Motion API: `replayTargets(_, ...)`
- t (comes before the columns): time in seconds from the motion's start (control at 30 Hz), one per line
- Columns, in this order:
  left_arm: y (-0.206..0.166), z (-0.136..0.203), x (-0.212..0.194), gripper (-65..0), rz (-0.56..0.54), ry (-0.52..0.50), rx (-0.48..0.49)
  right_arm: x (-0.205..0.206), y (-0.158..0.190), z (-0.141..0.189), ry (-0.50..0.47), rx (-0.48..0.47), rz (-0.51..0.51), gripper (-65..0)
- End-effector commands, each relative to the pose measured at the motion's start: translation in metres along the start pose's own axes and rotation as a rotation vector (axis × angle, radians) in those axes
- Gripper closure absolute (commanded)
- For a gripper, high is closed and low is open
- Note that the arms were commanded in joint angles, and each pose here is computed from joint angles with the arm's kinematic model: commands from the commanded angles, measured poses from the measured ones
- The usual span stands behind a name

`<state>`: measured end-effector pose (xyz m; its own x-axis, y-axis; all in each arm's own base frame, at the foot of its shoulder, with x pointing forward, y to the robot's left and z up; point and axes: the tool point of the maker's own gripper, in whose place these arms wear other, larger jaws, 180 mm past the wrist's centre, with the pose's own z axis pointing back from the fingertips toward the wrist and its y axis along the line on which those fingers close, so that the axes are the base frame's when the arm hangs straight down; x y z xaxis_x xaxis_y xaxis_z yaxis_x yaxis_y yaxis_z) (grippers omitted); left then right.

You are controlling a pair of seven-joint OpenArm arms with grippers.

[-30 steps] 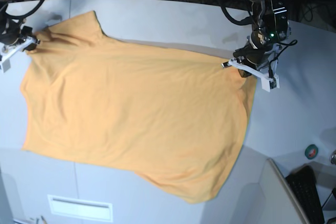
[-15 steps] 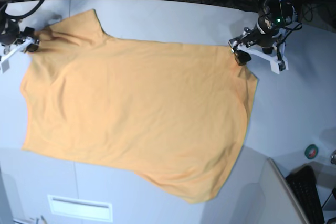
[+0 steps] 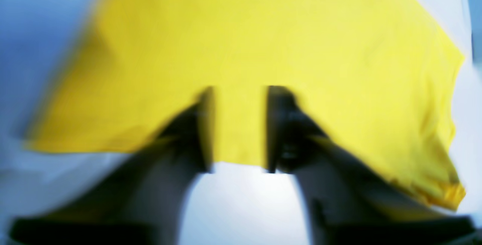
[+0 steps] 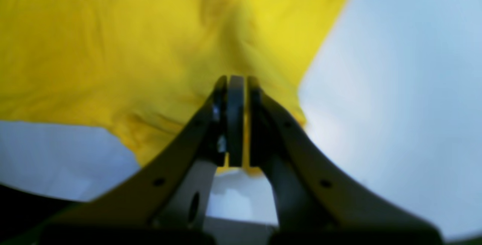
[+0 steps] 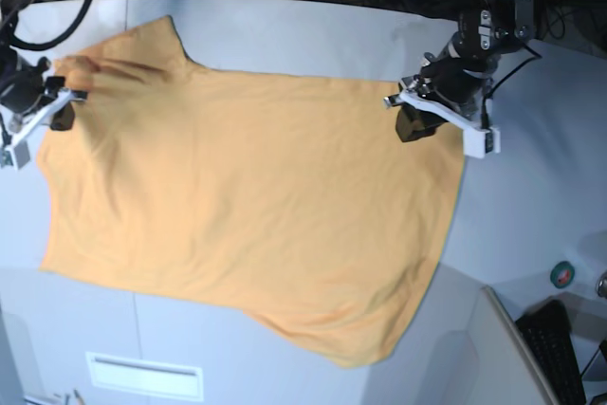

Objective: Layout the t-shirt on the table in an organized manner, then fold the t-shirt properly
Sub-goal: 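Release and regrasp the shoulder corners with both grippers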

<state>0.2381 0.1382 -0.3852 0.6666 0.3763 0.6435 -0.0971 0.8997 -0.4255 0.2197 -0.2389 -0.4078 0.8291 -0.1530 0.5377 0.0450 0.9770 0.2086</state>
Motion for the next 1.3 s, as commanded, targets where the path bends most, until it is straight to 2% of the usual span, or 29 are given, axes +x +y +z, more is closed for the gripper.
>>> replayTargets(0.0, -0.007, -0.007, 0.009, -1.5, -0.024, -0.026, -0.016, 0.010, 0.000, -0.002, -0.026, 0.006, 0.010, 0.0)
replayTargets(0.13, 0.004, -0.037, 0.001, 0.0, -0.025, 0.020, 0.026, 0.004, 0.004, -0.012, -0.001, 0.031, -0.014, 0.0)
replayTargets(0.2, 0.022, -0.040, 0.001, 0.0, -0.010, 0.023, 0.070, -0.005, 0.001, -0.010, 0.012, 0.023, -0.023, 0.0)
replayTargets(0.4, 0.106, -0.013, 0.008, 0.0, 0.105, -0.026, 0.267, -0.021, -0.028, 0.021, -0.016, -0.077, -0.075, 0.0)
replayTargets(0.5, 0.130, 0.006, 0.013, 0.0, 0.110, -0.055, 0.304, -0.034, -0.033, 0.029, 0.004, -0.096, -0.073, -1.1)
replayTargets(0.57, 0.138, 0.015, 0.018, 0.0, 0.084, -0.076, 0.288, -0.043, -0.031, 0.032, 0.020, -0.095, -0.075, -17.1)
replayTargets(0.63, 0.141, 0.020, 0.022, 0.0, 0.056, -0.088, 0.265, -0.049, -0.031, 0.032, 0.029, -0.096, -0.081, -29.3)
replayTargets(0.7, 0.143, 0.024, 0.022, 0.0, 0.040, -0.089, 0.257, -0.055, -0.032, 0.032, 0.032, -0.097, -0.084, -36.5)
replayTargets(0.77, 0.148, 0.029, 0.017, -1.2, 0.044, -0.082, 0.269, -0.058, -0.031, 0.034, 0.030, -0.098, -0.081, -37.4)
replayTargets(0.93, 0.151, 0.028, -0.002, -45.3, 0.071, -0.041, 0.273, -0.060, -0.031, 0.034, 0.038, -0.097, -0.081, -36.9)
replayTargets(1.0, 0.155, 0.023, -0.011, -56.1, 0.095, -0.022, 0.277, -0.062, -0.031, 0.034, 0.041, -0.097, -0.083, -36.9)
replayTargets(1.07, 0.157, 0.015, -0.015, -59.9, 0.123, -0.012, 0.274, -0.064, -0.027, 0.033, 0.040, -0.090, -0.095, -36.9)
replayTargets(1.27, 0.150, -0.008, -0.020, -59.9, 0.147, 0.019, 0.240, -0.065, -0.029, 0.032, 0.034, -0.096, -0.106, -36.9)
